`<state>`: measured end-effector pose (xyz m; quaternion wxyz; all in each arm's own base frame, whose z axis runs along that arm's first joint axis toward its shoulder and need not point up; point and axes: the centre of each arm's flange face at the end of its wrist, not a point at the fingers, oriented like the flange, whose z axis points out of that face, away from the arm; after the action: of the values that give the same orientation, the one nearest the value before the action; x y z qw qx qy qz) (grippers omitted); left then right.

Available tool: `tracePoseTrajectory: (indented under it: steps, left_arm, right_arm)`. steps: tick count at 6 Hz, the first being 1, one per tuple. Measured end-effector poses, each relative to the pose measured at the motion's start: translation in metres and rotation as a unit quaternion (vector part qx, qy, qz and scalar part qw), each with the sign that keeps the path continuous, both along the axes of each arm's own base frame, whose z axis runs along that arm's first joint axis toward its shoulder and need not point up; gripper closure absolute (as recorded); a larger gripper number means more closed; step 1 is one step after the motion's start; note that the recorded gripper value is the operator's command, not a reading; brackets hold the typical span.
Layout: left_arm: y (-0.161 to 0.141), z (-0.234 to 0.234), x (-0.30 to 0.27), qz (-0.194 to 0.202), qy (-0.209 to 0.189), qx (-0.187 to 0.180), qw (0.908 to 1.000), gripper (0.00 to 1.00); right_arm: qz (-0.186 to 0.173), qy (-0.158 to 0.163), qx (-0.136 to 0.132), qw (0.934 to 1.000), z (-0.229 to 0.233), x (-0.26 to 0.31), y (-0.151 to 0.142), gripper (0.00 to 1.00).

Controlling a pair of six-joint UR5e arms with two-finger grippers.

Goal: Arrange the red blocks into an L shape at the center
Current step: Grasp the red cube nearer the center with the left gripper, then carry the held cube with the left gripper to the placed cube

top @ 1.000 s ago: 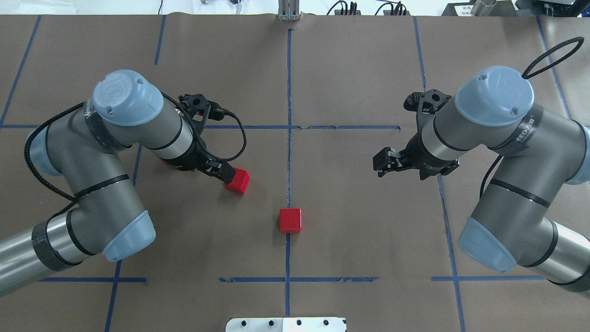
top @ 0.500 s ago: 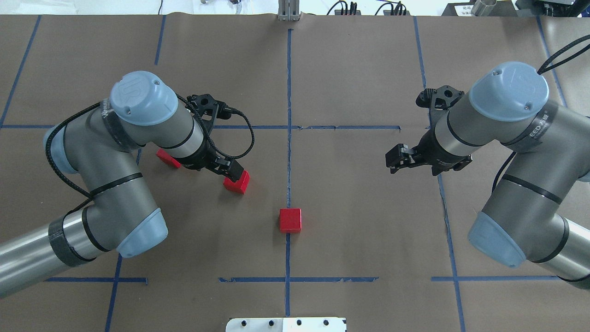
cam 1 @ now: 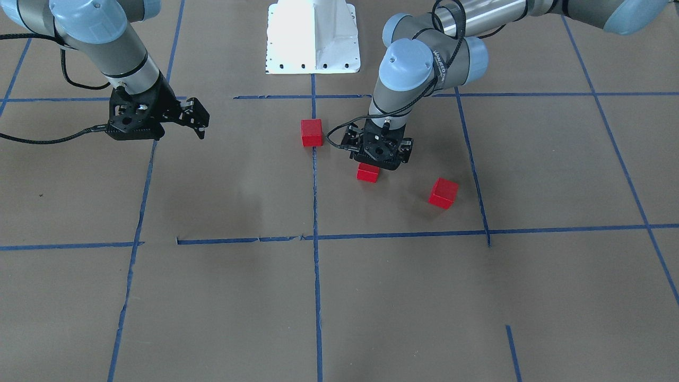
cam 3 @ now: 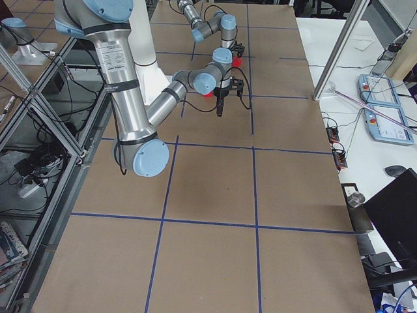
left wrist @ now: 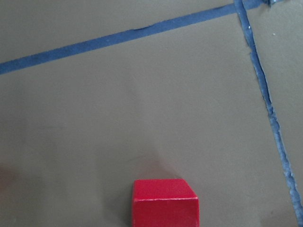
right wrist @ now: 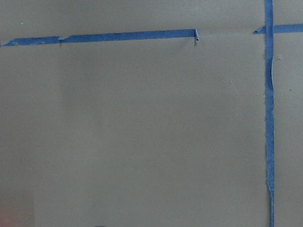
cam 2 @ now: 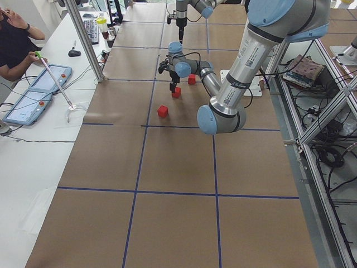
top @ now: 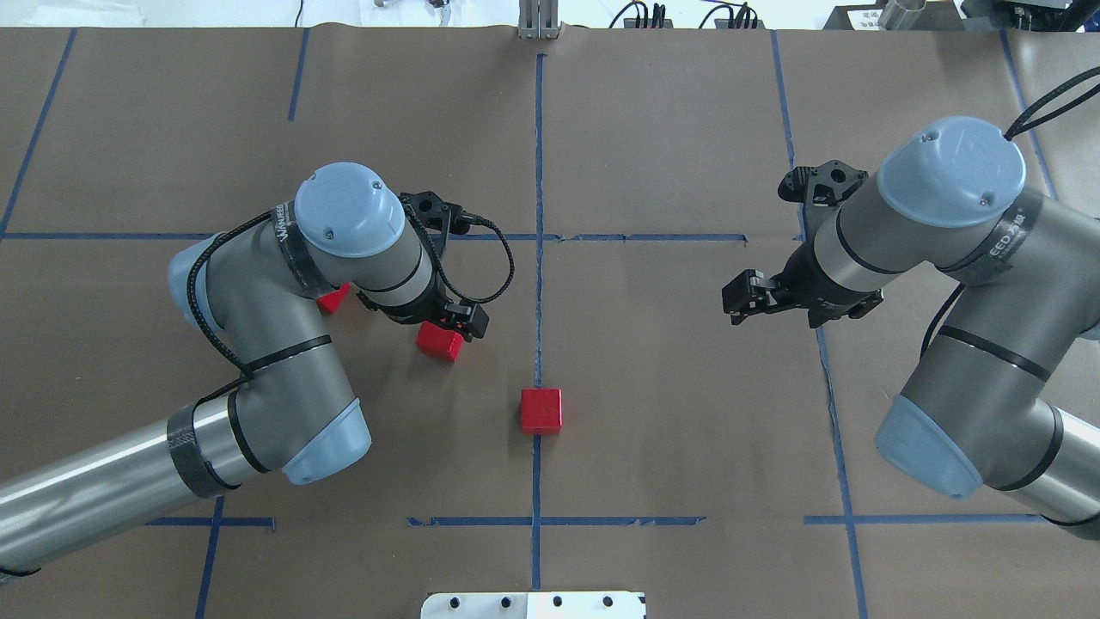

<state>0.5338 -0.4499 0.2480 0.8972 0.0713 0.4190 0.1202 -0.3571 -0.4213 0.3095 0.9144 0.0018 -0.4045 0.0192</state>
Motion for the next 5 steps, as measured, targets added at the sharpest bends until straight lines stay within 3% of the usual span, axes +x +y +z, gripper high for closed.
tracePoseTrajectory:
  steps: [2,5]
  left_arm:
    - [0.005,0.006,0.015,0.002,-0.007,-0.012,0.9999,0.09]
    - [0.004,0.015,0.024,0.0,-0.017,-0.023,0.9996,0.52]
  right_arm:
    - [0.001,0.001,-0.001,1.0,0.001,0.0,0.0,0.0]
    - [0.003,-0.003,0.0,1.0,-0.004,0.0,0.0,0.0]
